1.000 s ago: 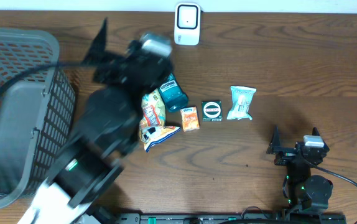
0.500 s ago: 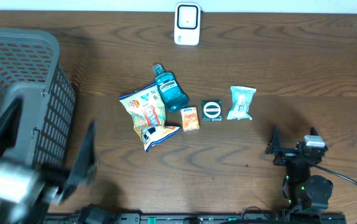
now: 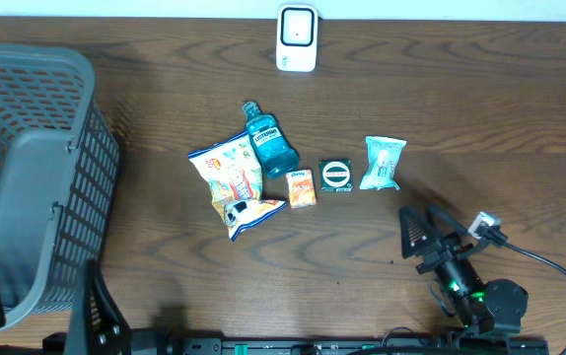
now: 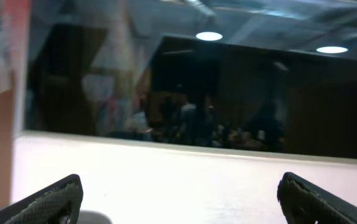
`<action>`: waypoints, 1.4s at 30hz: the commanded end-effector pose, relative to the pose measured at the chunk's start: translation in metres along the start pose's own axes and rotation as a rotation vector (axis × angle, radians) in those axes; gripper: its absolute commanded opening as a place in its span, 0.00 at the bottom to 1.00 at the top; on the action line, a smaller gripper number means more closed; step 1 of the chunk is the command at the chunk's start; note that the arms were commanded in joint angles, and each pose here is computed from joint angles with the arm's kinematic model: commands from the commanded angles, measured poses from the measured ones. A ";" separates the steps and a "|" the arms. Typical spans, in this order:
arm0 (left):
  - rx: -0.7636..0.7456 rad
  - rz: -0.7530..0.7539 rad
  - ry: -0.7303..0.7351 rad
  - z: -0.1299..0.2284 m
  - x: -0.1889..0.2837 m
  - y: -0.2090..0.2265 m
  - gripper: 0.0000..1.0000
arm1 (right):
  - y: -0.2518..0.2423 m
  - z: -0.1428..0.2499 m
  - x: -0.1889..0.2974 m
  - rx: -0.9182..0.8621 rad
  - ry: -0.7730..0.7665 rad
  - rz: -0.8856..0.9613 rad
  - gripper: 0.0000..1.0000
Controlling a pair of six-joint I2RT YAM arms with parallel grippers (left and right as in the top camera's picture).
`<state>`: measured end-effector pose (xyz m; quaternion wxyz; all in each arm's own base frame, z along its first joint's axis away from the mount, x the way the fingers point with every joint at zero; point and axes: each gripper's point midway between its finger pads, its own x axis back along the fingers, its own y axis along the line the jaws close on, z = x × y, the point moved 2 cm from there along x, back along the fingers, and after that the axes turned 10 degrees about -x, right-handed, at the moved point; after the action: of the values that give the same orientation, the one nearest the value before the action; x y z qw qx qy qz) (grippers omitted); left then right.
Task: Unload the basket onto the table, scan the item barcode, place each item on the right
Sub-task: 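Retract the left arm to rest and raise the right arm, then reach the right gripper to the green Zam-Buk box and grasp it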
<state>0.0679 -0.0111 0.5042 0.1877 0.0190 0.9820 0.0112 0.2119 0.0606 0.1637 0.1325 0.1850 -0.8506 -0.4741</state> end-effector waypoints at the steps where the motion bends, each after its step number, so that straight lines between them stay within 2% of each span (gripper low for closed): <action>1: 0.103 -0.065 0.015 0.005 -0.003 0.004 0.98 | 0.014 0.023 0.003 0.017 0.149 -0.096 0.99; 4: 0.205 -0.132 0.101 0.027 -0.001 0.009 0.98 | 0.017 0.033 0.005 0.162 0.202 -0.141 0.99; 8: 0.233 -0.165 0.172 0.052 -0.005 0.013 0.98 | 0.019 0.035 0.006 0.156 0.217 -0.151 0.99; 13: 0.249 -0.095 0.159 0.060 -0.008 0.008 0.98 | 0.021 0.036 0.006 0.150 0.225 -0.147 0.99; 20: 0.098 0.070 0.027 0.058 0.035 -0.009 0.98 | 0.020 0.016 0.014 0.208 0.158 0.048 0.99; 24: -0.001 0.066 -0.029 0.047 0.039 -0.007 0.98 | 0.026 -0.013 0.021 0.227 0.073 0.222 0.99; 26: -0.025 -0.017 -0.093 0.032 0.035 0.006 0.98 | 0.029 -0.024 0.019 0.222 0.074 0.300 0.99; 30: -0.017 -0.139 -0.196 0.007 0.035 0.024 0.98 | 0.030 -0.034 -0.001 0.236 0.173 0.440 0.99; 35: -0.017 -0.142 -0.196 0.007 0.035 0.025 0.98 | 0.025 -0.037 -0.045 0.285 0.338 0.695 0.99; 37: -0.018 -0.141 -0.152 0.017 0.034 0.024 0.98 | 0.023 -0.027 -0.066 0.288 0.427 0.813 0.99; 42: -0.019 -0.140 -0.106 0.034 0.031 0.024 0.98 | 0.030 0.019 -0.130 0.388 0.686 0.898 0.99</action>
<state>0.0500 0.0132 0.4662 0.2416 -0.0449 0.9693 0.0023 0.2927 0.1216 0.1791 0.5397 -0.0233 -0.8245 -0.1685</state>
